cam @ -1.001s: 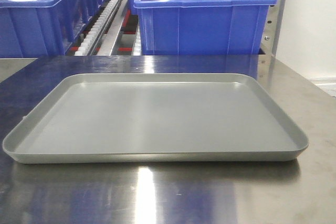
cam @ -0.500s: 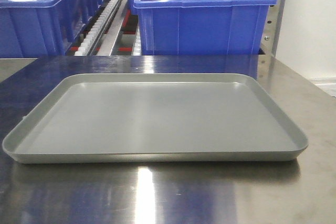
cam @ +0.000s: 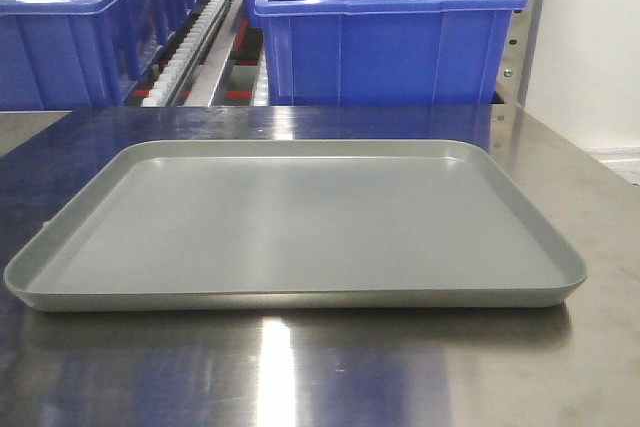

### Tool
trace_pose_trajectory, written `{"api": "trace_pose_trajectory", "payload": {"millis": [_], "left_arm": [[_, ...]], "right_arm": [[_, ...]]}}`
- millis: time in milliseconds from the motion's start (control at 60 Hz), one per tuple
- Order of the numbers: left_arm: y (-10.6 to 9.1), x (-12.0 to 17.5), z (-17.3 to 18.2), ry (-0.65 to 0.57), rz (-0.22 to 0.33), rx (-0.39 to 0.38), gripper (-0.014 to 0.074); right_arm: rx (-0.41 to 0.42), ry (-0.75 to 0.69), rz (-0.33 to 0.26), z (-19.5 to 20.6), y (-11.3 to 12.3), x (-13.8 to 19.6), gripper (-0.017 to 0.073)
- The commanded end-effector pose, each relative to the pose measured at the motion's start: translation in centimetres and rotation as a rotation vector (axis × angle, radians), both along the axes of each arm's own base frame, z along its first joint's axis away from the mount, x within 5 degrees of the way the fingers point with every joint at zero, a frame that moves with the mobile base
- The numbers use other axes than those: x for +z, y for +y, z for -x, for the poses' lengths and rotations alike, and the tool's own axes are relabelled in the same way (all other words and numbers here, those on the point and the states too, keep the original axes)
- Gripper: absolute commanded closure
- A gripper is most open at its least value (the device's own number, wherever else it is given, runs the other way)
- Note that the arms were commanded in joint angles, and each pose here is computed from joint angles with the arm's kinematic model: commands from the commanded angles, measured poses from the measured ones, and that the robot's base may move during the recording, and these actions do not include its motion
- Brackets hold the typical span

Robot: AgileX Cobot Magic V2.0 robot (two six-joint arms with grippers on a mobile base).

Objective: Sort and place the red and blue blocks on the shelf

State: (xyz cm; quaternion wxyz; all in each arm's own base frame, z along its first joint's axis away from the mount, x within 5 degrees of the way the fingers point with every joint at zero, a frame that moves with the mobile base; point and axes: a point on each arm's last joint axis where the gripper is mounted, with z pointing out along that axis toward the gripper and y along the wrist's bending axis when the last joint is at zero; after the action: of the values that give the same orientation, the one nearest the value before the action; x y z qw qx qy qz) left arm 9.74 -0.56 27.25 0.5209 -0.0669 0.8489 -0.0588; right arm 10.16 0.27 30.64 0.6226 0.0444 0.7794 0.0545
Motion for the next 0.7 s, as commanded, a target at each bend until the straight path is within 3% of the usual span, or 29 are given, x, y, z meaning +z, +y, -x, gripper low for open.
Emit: {"api": "trace_pose_trajectory", "payload": {"millis": [0,684], "left_arm": [[-0.19,1.64,-0.39,-0.111,0.013,-0.018,0.0471],[-0.19,1.64,-0.39,-0.111,0.013,-0.018,0.0471]], "right_arm": [[-0.016,-0.119,0.014,-0.06,-0.17,1.80,0.0505],[-0.016,-0.119,0.014,-0.06,-0.17,1.80,0.0505]]}}
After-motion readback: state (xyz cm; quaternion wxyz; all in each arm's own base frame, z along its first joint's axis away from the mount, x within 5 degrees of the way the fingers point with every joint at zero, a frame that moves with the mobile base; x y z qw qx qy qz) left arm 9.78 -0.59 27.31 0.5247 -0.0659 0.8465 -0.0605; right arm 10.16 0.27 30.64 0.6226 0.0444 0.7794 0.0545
